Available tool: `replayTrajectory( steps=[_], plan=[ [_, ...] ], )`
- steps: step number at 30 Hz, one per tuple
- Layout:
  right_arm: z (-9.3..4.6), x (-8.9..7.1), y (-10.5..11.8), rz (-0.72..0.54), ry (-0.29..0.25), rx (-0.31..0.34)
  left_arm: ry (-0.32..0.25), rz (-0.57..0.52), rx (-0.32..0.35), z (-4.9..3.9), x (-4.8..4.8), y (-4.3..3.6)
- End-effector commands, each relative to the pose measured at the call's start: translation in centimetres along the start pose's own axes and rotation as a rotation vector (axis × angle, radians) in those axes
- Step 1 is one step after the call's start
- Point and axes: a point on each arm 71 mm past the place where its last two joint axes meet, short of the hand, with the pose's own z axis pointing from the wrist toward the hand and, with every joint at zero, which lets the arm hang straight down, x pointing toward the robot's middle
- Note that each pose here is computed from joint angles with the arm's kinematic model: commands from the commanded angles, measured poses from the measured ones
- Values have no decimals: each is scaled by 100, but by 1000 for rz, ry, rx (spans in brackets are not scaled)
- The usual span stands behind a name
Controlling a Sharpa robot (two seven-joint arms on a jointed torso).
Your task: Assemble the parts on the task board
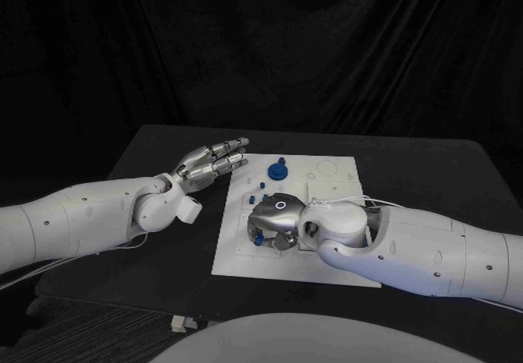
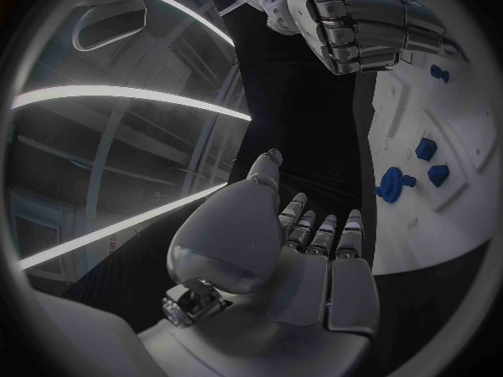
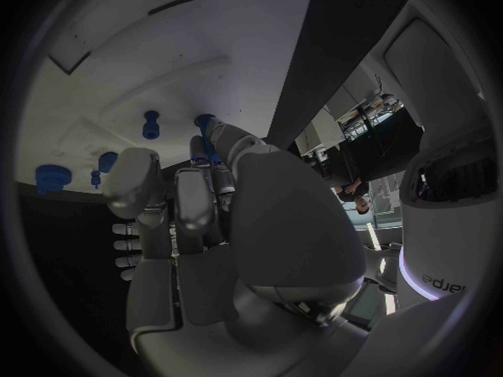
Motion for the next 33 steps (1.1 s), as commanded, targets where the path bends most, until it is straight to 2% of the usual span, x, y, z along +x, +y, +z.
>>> replayTrajectory(
  steps=[1,20,23,28,33],
  plan=[
    [-2,23,10,4,17,11,9,-15,6,6,17,3],
    [-4,57,-52,6,26,70,12,-20,1,-1,26,32],
    [-23,44,-68,9,-2,76,12,-21,0,-3,25,34],
    [-89,-7,-100,15,-82,75,10,-20,-1,-7,17,38],
    [-219,-180,-162,7,-219,73,9,-20,-1,-9,11,41]
  ],
)
